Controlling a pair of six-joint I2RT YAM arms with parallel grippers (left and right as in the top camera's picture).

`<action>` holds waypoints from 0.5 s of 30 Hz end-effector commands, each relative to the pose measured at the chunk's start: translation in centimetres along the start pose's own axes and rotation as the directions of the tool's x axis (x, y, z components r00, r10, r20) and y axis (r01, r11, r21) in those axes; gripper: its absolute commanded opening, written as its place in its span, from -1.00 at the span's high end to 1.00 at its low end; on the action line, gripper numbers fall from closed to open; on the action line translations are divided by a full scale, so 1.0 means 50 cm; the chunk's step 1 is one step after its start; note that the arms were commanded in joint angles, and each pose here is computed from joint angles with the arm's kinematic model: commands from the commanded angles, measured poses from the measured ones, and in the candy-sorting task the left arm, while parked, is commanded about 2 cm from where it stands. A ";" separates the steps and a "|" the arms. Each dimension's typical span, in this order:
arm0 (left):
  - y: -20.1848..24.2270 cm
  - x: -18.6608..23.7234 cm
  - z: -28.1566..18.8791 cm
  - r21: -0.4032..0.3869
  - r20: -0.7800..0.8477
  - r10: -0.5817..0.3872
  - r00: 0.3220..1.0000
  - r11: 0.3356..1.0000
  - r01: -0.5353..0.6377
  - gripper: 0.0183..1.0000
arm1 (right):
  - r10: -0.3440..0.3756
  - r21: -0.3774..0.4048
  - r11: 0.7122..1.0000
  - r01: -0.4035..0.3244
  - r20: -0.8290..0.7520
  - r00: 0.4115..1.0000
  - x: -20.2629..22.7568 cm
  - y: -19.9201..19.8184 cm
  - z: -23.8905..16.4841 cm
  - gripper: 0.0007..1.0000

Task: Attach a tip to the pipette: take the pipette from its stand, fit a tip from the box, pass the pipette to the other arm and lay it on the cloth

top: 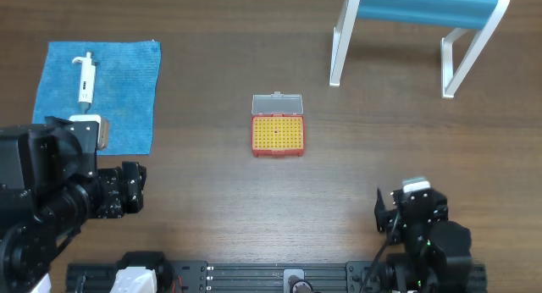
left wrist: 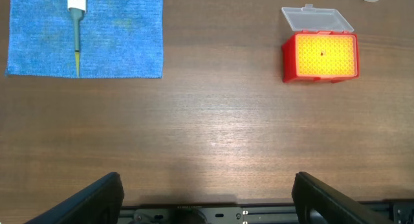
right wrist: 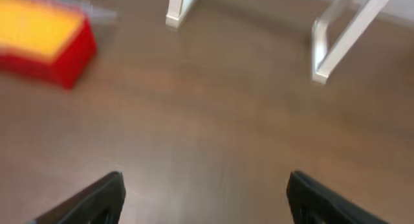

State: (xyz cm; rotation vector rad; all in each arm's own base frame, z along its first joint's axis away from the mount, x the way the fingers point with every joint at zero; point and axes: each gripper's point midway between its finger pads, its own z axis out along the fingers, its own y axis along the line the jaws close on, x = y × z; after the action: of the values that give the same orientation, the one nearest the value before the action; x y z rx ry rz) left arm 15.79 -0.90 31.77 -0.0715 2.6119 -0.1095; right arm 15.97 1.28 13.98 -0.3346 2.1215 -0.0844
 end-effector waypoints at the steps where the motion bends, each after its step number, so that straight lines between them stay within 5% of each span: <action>1: 0.006 0.006 0.001 -0.018 -0.008 -0.006 1.000 1.000 0.006 -0.69 | 0.012 -0.004 1.000 -0.012 -0.004 1.000 0.006 0.003 0.001 -0.62; 15: 0.006 0.009 0.000 -0.018 -0.005 -0.006 1.000 1.000 0.006 -0.68 | 0.012 -0.004 1.000 -0.012 -0.004 1.000 0.006 0.003 0.001 -0.62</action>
State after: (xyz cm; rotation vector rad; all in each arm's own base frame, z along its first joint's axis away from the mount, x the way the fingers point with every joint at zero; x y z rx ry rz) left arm 15.79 -0.90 31.78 -0.0715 2.6115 -0.1094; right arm 15.80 1.27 13.53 -0.3344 2.1385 -0.0812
